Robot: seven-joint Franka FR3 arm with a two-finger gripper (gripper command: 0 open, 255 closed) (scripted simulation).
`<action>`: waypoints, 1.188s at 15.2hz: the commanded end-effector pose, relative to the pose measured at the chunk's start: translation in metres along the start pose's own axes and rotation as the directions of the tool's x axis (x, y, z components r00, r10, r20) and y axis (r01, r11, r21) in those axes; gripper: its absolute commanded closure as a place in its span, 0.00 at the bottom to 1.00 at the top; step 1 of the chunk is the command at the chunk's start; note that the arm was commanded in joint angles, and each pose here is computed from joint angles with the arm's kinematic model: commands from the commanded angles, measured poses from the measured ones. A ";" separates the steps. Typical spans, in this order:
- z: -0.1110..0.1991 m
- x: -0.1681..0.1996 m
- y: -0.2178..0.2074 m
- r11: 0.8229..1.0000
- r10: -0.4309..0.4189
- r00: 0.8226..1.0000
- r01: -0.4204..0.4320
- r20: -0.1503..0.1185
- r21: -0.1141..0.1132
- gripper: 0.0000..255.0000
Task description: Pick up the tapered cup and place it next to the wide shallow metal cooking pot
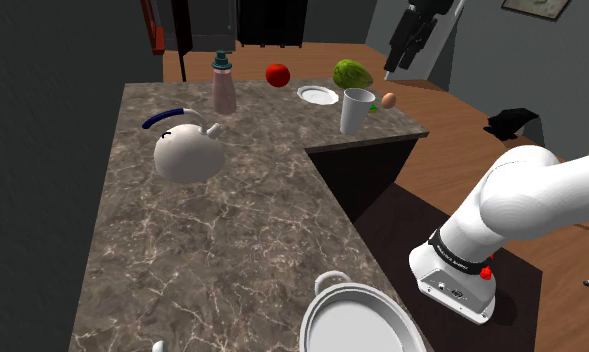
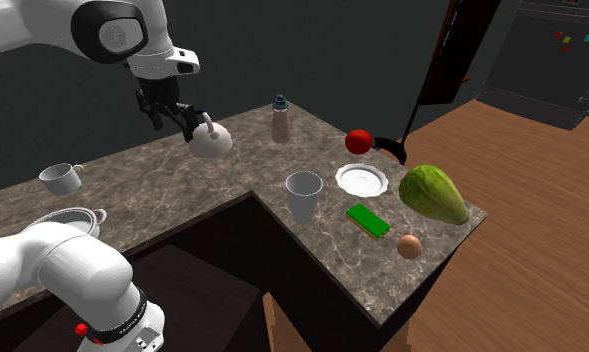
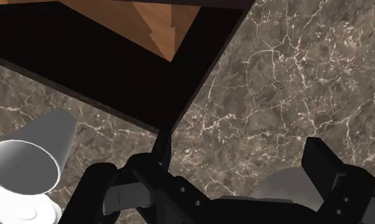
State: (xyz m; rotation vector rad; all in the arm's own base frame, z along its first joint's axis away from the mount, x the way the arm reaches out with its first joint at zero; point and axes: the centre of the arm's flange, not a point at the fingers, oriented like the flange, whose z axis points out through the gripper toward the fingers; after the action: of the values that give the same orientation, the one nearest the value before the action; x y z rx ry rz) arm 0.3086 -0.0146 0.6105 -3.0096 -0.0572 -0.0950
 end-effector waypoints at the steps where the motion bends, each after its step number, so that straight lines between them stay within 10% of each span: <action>1: 0.000 0.000 0.000 1.000 0.000 1.000 0.000 0.000 0.000 0.00; 18: 0.081 0.082 0.193 1.000 0.008 1.000 -0.008 -0.017 0.011 0.00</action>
State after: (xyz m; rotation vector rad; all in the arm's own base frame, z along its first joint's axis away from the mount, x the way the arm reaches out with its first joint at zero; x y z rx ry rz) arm 0.3997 -0.1824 0.5167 -2.9974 -0.0440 -0.1176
